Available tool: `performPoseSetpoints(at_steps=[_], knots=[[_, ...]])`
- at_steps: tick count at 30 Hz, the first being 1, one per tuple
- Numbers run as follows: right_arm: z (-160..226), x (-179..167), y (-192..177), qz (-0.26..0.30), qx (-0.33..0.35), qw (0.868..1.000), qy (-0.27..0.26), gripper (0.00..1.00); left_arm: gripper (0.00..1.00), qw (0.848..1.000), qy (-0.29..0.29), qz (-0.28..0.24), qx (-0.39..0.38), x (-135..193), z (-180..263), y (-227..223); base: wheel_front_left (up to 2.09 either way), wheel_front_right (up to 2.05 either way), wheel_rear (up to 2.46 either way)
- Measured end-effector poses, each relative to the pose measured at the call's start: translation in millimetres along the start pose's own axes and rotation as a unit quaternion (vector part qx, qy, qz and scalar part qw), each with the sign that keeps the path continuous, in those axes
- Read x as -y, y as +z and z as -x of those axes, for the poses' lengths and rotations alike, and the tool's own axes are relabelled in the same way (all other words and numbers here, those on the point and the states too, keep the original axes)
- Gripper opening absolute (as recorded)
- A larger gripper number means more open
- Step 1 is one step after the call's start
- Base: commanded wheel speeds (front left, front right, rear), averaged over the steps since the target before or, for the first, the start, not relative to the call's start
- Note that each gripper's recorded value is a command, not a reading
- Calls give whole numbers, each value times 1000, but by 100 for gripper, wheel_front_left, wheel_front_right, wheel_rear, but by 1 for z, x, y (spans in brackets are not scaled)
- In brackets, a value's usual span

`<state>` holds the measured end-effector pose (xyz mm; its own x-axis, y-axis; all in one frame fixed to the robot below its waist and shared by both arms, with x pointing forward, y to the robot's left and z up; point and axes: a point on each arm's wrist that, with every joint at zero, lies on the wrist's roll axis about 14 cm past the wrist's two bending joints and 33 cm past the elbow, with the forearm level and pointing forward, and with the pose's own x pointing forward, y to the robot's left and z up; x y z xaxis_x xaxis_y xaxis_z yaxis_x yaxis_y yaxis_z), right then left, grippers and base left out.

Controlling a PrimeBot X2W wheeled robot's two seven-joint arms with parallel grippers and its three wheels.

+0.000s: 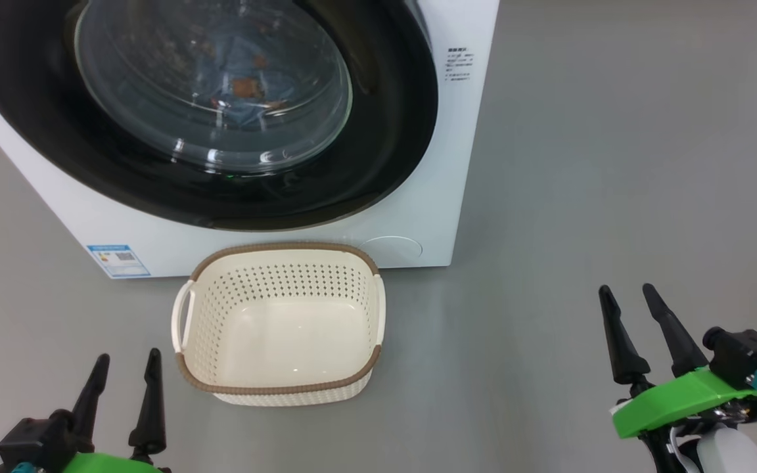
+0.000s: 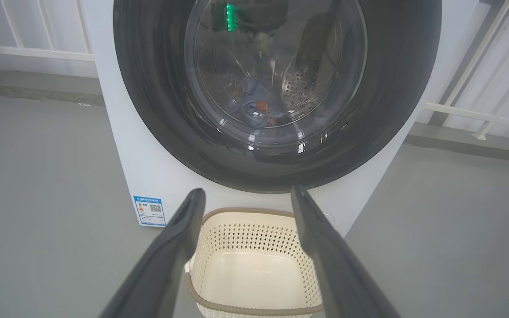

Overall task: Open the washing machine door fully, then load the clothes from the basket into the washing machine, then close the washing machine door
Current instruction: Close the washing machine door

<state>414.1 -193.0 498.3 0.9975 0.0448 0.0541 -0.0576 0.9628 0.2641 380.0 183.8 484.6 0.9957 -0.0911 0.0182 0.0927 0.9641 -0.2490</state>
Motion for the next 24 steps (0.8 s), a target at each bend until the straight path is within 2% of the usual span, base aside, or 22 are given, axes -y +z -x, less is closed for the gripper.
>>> performPoseSetpoints(at_steps=[11, 24], knots=[[24, 30, 2, 8, 0, 999, -43, 100, 100, 1000, -13, -5, 1, 8, -1, 1, 0, 0, 0], [24, 33, -1, 7, -1, 999, -52, 100, 100, 1000, -10, -5, -4, 5, -2, -3, 0, 0, 0]])
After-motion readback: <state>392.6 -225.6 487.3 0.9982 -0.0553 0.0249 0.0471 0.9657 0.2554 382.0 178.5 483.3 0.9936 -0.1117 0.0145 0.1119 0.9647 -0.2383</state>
